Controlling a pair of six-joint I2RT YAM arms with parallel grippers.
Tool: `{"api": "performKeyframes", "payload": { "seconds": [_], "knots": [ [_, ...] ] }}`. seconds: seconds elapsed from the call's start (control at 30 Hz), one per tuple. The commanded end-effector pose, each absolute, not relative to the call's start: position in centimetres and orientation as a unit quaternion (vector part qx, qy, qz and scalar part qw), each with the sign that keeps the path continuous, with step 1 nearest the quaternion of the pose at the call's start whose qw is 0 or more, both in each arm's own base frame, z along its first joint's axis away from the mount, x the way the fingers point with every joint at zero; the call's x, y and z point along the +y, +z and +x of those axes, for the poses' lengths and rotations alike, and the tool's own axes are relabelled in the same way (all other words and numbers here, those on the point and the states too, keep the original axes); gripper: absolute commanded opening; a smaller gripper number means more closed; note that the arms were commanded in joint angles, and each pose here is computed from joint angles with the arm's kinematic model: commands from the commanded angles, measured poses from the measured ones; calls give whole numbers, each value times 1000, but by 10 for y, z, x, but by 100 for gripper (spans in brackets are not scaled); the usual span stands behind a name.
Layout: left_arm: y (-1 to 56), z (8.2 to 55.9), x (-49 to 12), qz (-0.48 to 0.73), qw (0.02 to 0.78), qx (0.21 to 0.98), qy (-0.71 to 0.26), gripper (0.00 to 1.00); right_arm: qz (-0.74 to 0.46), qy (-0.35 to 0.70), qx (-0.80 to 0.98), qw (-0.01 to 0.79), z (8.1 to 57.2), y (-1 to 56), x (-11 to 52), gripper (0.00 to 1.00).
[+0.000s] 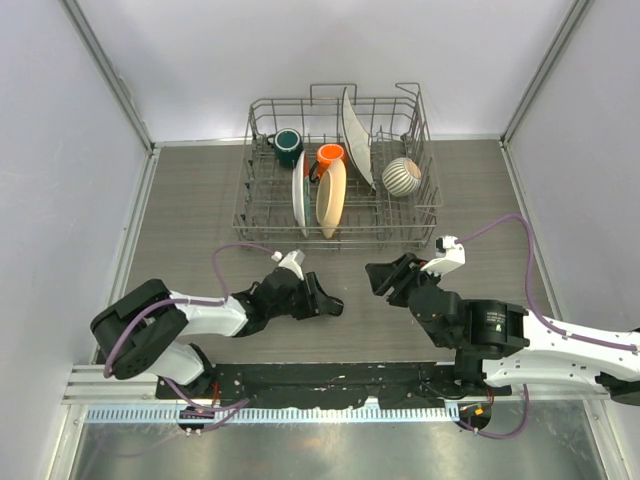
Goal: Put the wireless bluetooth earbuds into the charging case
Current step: Place the charging case at the center of the board, then reset both arms
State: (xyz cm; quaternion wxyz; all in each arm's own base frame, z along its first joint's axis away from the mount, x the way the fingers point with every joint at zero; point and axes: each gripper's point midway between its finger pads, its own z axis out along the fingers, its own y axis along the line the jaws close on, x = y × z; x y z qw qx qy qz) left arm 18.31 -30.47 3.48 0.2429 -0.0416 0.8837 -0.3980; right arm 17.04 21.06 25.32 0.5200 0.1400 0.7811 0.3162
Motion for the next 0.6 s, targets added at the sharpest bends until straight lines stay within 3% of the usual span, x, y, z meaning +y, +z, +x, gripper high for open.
{"api": "performKeyframes", "payload": {
  "seconds": [0.0, 0.17, 0.33, 0.43, 0.5, 0.57],
  "knots": [
    [38, 185, -296, -38, 257, 891, -373, 50, 170, 323, 764, 532, 176, 264, 204, 57],
    [46, 184, -281, -34, 272, 897, -347, 52, 168, 313, 762, 542, 178, 267, 199, 57],
    [96, 186, -278, -7, 314, 876, -365, 54, 178, 284, 758, 560, 181, 269, 181, 58],
    [121, 188, -271, 3, 335, 872, -356, 54, 184, 249, 760, 571, 184, 264, 163, 67],
    [141, 190, -261, -8, 355, 867, -350, 55, 162, 222, 769, 577, 186, 259, 156, 80],
    [153, 193, -247, -21, 378, 862, -336, 56, 137, 177, 787, 575, 189, 246, 152, 87]
  ]
}}
